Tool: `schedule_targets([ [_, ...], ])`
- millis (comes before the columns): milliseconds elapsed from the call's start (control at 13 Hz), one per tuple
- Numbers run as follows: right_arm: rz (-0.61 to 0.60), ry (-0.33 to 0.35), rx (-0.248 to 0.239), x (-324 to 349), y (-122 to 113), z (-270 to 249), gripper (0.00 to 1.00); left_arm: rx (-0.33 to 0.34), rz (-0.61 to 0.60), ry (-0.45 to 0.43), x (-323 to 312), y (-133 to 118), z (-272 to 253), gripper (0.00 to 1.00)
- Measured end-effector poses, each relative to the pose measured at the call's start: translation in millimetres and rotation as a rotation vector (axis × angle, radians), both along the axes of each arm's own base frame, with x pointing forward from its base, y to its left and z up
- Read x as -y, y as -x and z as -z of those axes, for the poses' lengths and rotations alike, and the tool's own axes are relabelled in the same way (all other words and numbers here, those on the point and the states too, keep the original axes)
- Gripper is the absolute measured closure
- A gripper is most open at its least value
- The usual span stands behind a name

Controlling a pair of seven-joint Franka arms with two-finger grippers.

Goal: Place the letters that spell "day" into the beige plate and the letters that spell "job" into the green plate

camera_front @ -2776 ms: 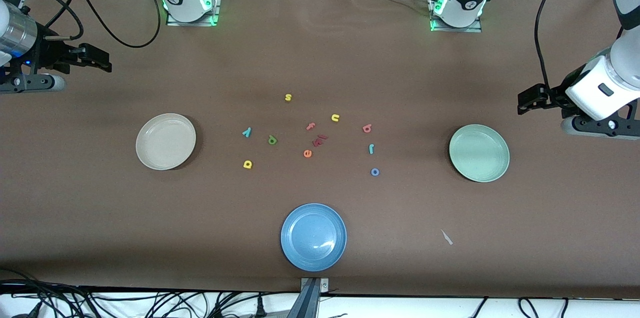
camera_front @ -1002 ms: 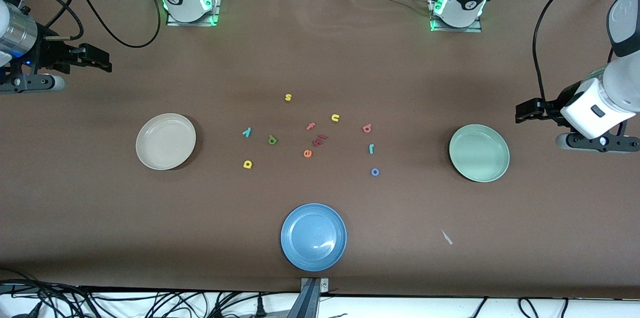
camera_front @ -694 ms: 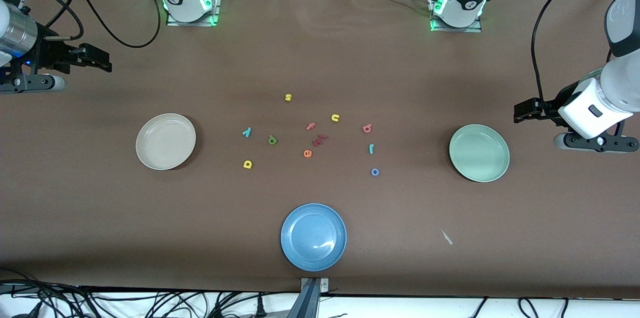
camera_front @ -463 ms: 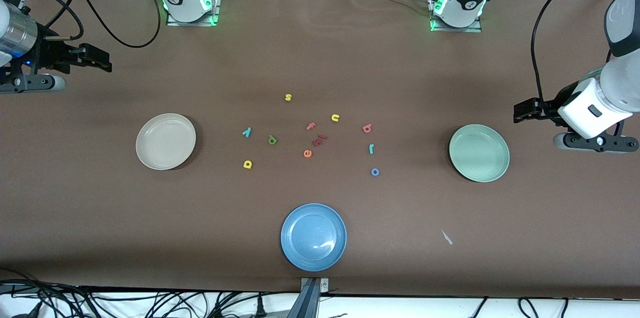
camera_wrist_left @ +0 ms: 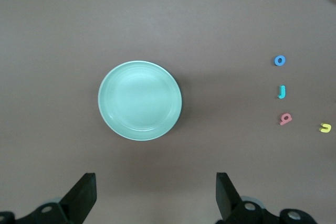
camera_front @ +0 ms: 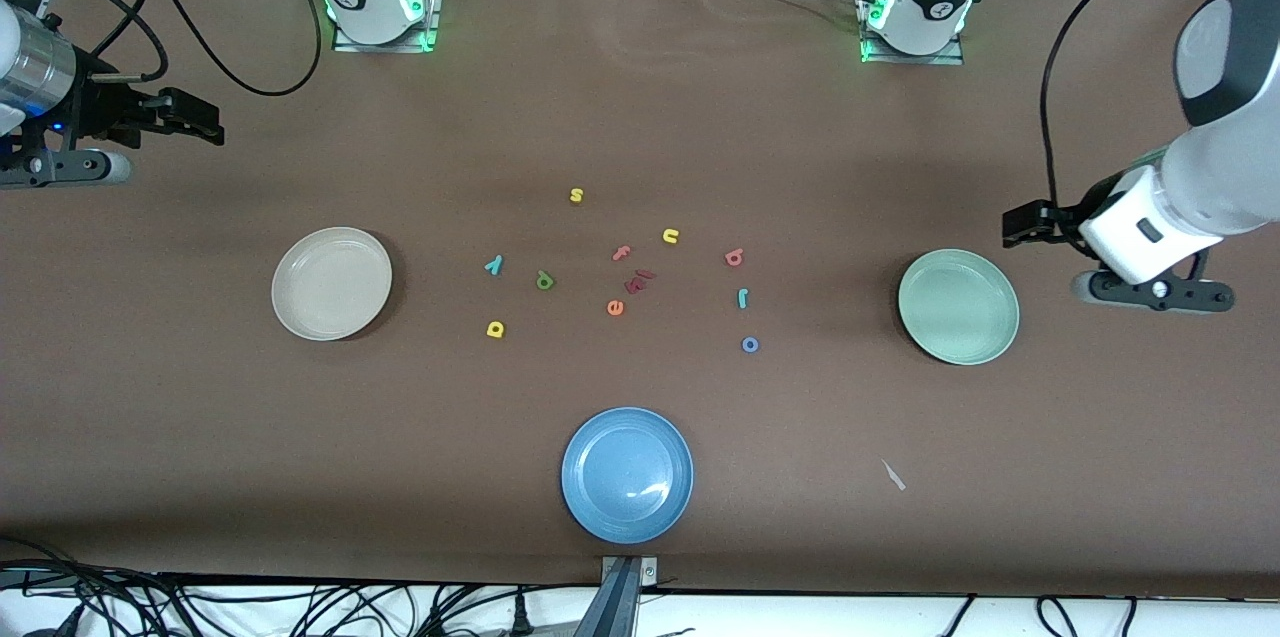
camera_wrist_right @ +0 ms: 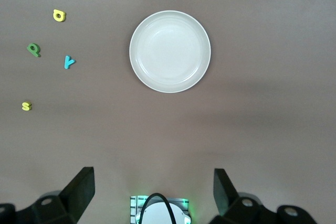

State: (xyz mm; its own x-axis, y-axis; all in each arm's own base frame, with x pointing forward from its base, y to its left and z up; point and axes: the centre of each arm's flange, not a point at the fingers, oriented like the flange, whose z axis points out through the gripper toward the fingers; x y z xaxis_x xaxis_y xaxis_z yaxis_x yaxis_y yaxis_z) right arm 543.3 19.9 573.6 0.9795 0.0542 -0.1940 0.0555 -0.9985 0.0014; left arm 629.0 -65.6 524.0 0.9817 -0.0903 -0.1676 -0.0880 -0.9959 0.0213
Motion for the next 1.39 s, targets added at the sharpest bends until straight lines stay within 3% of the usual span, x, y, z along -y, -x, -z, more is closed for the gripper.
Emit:
schedule_targets([
  [694, 0.018, 0.003, -0.004, -3.7, -1.1, 2.6, 0.0, -0.115, -0.075, 0.018, 87.1, -1.0, 64.3, 0.0],
  [1080, -0.014, -0.005, -0.001, -34.2, -3.0, 8.7, 0.0, -0.087, -0.132, 0.038, 133.3, -0.6, 74.6, 0.0],
  [1388, 0.059, 0.017, 0.015, -77.1, -1.4, 21.4, 0.0, -0.102, -0.167, 0.063, 131.7, -2.0, 76.7, 0.0],
])
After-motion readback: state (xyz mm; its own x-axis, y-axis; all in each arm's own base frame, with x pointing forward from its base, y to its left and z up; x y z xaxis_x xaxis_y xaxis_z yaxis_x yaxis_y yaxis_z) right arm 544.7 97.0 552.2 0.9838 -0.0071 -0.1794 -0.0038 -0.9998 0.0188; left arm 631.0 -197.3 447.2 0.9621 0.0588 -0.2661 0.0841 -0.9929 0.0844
